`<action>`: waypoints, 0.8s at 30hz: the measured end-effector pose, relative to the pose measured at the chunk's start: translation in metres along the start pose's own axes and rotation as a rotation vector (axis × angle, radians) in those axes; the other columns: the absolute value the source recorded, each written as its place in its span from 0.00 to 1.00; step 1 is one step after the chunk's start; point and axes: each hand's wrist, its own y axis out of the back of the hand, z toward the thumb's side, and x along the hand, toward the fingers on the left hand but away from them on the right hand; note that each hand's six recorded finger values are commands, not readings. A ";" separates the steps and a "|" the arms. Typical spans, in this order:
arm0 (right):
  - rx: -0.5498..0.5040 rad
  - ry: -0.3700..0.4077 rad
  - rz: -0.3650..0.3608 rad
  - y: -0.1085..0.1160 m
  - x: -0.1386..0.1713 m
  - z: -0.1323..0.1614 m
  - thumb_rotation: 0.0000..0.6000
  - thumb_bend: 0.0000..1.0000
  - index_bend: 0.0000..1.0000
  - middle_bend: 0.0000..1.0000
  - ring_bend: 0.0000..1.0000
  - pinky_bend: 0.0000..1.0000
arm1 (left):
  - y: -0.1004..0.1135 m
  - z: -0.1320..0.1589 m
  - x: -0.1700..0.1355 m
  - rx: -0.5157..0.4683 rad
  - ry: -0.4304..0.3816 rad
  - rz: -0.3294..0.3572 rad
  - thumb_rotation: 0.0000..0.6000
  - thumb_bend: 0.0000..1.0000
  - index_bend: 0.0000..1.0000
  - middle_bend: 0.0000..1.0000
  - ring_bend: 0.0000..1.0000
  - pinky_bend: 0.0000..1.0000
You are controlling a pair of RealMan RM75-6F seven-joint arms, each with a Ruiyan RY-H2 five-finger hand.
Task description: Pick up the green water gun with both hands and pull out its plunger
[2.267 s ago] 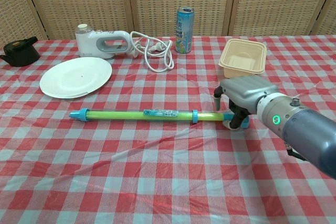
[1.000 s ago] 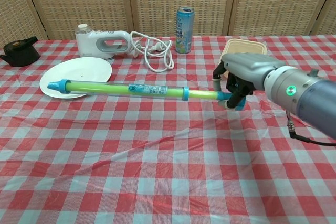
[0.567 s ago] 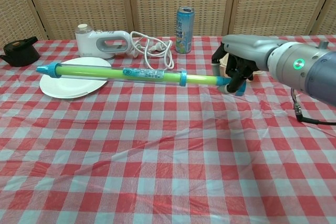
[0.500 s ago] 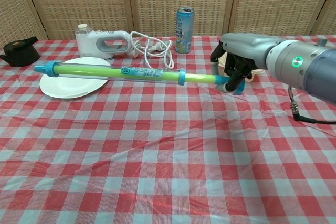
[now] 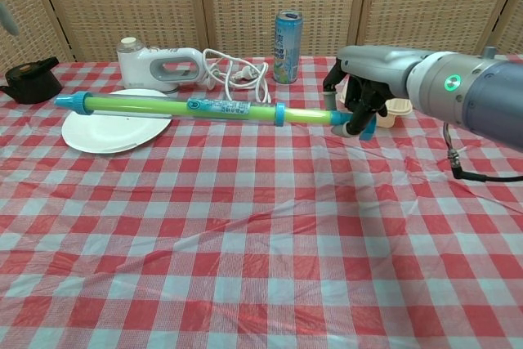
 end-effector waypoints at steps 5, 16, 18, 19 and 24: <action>-0.006 -0.002 0.010 -0.001 -0.005 -0.001 1.00 0.54 0.81 1.00 1.00 0.69 | -0.004 0.021 0.013 -0.011 -0.023 -0.077 1.00 0.20 0.38 0.90 0.82 0.69; -0.034 0.005 0.008 0.004 -0.008 -0.003 1.00 0.54 0.81 1.00 1.00 0.69 | -0.008 0.063 0.034 0.063 -0.072 -0.147 1.00 0.20 0.39 0.90 0.82 0.69; -0.039 0.010 0.009 0.005 -0.007 -0.003 1.00 0.54 0.81 1.00 1.00 0.69 | -0.010 0.070 0.037 0.070 -0.080 -0.158 1.00 0.20 0.40 0.90 0.82 0.69; -0.041 0.011 0.010 0.006 -0.006 -0.003 1.00 0.54 0.81 1.00 1.00 0.69 | -0.012 0.075 0.038 0.073 -0.086 -0.164 1.00 0.20 0.40 0.90 0.82 0.69; -0.056 0.019 0.011 0.010 -0.003 -0.004 1.00 0.54 0.81 1.00 1.00 0.69 | -0.019 0.092 0.040 0.093 -0.112 -0.178 1.00 0.20 0.42 0.90 0.82 0.69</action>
